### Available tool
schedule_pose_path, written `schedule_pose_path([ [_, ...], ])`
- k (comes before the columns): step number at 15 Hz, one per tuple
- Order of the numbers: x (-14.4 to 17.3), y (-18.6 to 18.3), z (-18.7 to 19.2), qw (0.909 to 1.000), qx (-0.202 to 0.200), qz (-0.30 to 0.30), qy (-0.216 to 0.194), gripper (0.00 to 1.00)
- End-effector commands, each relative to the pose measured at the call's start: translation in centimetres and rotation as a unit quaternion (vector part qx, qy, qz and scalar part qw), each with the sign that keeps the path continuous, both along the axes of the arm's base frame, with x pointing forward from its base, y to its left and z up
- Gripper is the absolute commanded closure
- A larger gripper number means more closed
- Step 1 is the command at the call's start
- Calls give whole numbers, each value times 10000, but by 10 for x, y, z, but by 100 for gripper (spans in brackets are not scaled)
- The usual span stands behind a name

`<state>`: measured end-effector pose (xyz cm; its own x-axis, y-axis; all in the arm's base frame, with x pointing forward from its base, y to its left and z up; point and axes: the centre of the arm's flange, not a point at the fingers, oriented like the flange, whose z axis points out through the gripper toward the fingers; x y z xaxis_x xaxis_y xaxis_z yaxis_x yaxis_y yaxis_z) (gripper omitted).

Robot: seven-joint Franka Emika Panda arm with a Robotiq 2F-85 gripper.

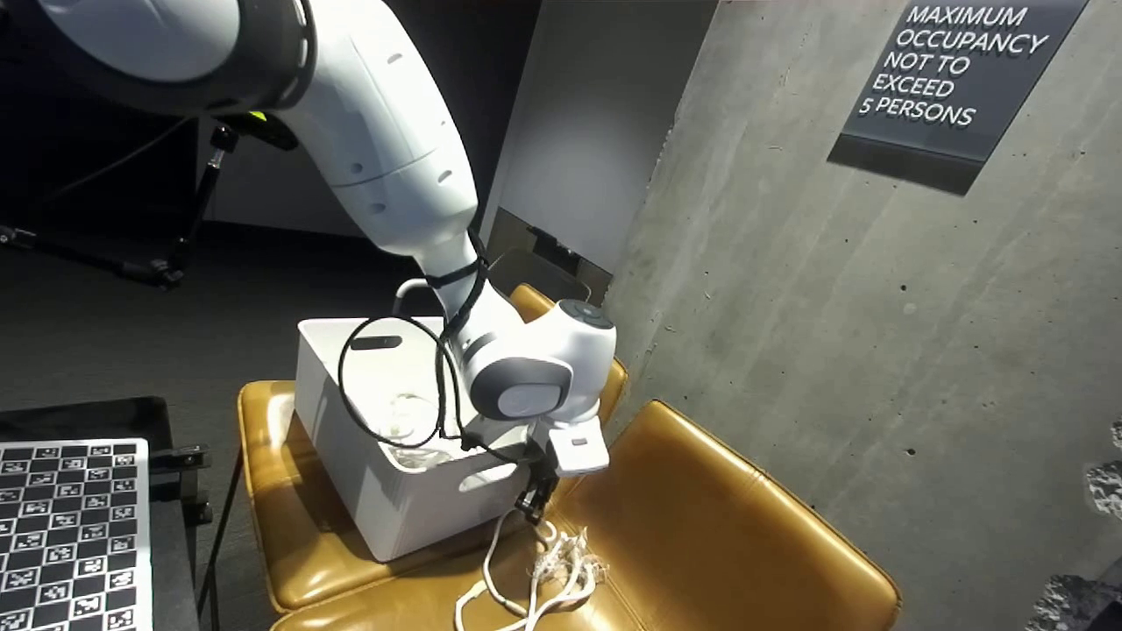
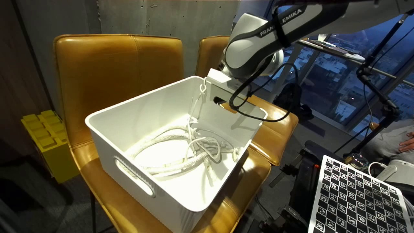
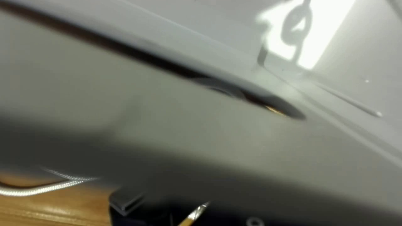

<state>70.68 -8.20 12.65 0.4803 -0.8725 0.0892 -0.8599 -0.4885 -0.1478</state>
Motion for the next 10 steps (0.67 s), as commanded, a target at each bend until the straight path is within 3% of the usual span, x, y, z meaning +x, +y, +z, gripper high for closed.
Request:
schedule_pose_path([
  [1, -55, -3, 70, 9968, -51, 772, -216, 99],
  [5, -90, -2, 125, 9864, -221, 1542, -530, 99],
  [10, -133, 11, 208, 9722, -386, 2044, -1077, 99],
])
